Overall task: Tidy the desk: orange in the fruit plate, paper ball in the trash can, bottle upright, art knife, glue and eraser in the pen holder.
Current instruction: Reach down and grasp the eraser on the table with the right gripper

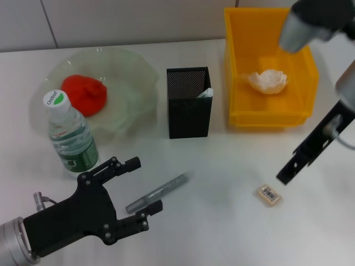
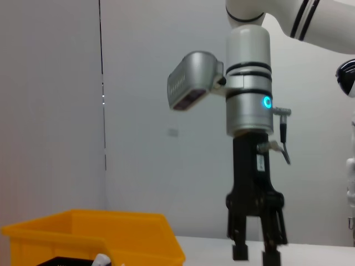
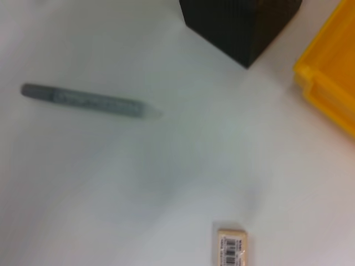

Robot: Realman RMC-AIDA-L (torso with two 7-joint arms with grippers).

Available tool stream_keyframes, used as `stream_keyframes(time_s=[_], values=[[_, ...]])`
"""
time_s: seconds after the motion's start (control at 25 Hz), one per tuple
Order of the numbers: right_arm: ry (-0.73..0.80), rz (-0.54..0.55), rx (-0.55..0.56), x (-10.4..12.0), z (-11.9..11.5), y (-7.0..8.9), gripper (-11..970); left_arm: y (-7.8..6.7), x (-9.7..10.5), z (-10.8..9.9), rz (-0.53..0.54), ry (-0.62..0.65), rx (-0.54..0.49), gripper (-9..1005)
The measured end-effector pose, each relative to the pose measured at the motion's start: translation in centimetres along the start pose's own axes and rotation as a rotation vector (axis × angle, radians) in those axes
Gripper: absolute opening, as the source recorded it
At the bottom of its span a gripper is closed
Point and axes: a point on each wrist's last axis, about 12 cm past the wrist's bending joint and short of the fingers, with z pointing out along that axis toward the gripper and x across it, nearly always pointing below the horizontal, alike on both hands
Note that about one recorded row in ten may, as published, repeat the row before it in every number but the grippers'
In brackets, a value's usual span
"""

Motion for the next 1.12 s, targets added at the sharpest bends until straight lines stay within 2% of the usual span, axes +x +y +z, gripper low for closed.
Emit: stream_keyframes(time_s=[0.32, 1.12], values=[[0.015, 0.068, -0.002, -0.2, 3.3, 0.9, 804, 0.1, -0.1, 0.1, 0.006, -0.003, 0.011, 813], [0.040, 0.087, 0.015, -0.5, 6.6, 1.2, 779, 0.2, -0.3, -0.2, 0.017, 0.003, 0.032, 812]])
